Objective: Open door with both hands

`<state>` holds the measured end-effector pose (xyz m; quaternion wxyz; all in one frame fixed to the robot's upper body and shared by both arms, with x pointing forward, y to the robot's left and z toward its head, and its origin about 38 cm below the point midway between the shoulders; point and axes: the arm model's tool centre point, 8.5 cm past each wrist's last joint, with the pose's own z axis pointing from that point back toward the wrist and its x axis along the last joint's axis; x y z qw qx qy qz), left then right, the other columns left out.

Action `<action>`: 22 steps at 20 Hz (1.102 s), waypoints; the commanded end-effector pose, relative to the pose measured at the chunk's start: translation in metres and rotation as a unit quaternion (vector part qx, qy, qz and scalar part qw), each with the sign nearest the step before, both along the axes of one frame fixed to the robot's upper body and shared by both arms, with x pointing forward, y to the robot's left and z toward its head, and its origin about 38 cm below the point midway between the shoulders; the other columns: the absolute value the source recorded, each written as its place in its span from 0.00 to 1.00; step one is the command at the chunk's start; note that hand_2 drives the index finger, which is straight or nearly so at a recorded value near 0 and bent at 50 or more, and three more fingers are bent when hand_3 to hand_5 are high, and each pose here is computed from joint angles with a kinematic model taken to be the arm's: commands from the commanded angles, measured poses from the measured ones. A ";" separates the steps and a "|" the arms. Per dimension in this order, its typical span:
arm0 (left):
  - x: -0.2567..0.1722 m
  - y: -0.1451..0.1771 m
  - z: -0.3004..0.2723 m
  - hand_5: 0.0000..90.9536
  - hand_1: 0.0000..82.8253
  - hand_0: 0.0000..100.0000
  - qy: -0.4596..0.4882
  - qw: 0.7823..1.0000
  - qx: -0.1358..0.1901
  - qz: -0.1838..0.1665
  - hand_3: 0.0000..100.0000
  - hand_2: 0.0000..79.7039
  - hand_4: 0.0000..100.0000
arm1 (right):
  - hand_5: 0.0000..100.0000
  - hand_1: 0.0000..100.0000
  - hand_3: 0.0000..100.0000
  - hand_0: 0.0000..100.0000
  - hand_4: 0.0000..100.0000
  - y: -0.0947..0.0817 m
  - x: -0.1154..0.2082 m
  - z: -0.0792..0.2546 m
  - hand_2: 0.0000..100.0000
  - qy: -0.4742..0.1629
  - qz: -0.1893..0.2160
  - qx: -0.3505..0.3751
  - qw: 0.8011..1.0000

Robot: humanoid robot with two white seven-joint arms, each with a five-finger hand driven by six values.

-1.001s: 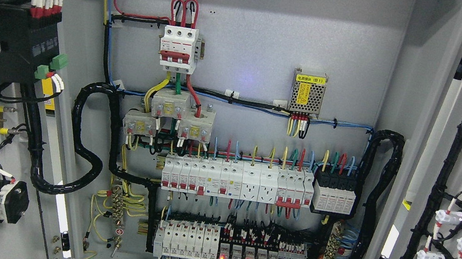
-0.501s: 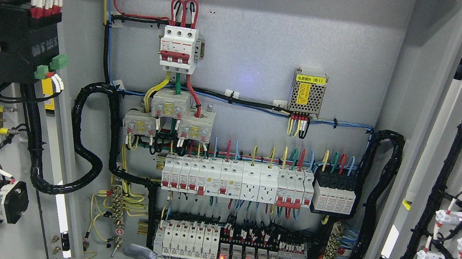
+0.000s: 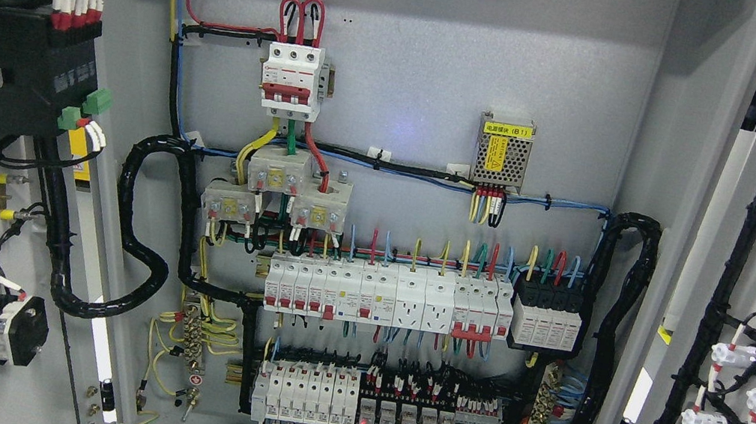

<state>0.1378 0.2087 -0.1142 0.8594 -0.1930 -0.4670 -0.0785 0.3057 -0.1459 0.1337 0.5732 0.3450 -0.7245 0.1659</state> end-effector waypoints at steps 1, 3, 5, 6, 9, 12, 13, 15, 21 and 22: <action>0.061 -0.032 0.176 0.00 0.00 0.00 -0.270 0.960 -0.056 -0.048 0.00 0.00 0.00 | 0.00 0.12 0.00 0.20 0.00 -0.086 -0.030 0.030 0.00 -0.055 -0.093 -0.048 0.993; 0.060 -0.030 0.189 0.00 0.00 0.00 -0.294 0.953 -0.057 -0.053 0.00 0.00 0.00 | 0.00 0.12 0.00 0.20 0.00 -0.106 -0.040 0.033 0.00 -0.064 -0.115 -0.062 0.989; 0.054 -0.029 0.199 0.00 0.00 0.00 -0.330 0.941 -0.063 -0.049 0.00 0.00 0.00 | 0.00 0.12 0.00 0.20 0.00 -0.121 -0.047 0.035 0.00 -0.079 -0.133 -0.073 0.985; 0.051 -0.027 0.203 0.00 0.00 0.00 -0.347 0.935 -0.062 -0.048 0.00 0.00 0.00 | 0.00 0.12 0.00 0.20 0.00 -0.128 -0.052 0.035 0.00 -0.085 -0.143 -0.078 0.983; 0.050 -0.015 0.210 0.00 0.00 0.00 -0.376 0.924 -0.052 -0.038 0.00 0.00 0.00 | 0.00 0.12 0.00 0.20 0.00 -0.134 -0.067 0.031 0.00 -0.096 -0.150 -0.081 0.981; 0.052 -0.003 0.216 0.00 0.00 0.00 -0.400 0.915 -0.043 -0.018 0.00 0.00 0.00 | 0.00 0.12 0.00 0.20 0.00 -0.135 -0.080 0.027 0.00 -0.097 -0.153 -0.078 0.980; 0.053 0.001 0.220 0.00 0.00 0.00 -0.413 0.910 -0.040 -0.012 0.00 0.00 0.00 | 0.00 0.12 0.00 0.20 0.00 -0.135 -0.081 0.026 0.00 -0.097 -0.155 -0.076 0.980; 0.055 0.010 0.228 0.00 0.00 0.00 -0.440 0.898 -0.032 0.001 0.00 0.00 0.00 | 0.00 0.12 0.00 0.20 0.00 -0.135 -0.082 0.026 0.00 -0.101 -0.157 -0.073 0.980; 0.057 0.054 0.243 0.00 0.00 0.00 -0.485 0.873 0.012 0.046 0.00 0.00 0.00 | 0.00 0.12 0.00 0.20 0.00 -0.155 -0.082 0.039 0.00 -0.134 -0.186 -0.083 0.970; 0.055 0.061 0.243 0.00 0.00 0.00 -0.483 0.873 0.014 0.057 0.00 0.00 0.00 | 0.00 0.12 0.00 0.20 0.00 -0.159 -0.082 0.041 0.00 -0.137 -0.192 -0.086 0.968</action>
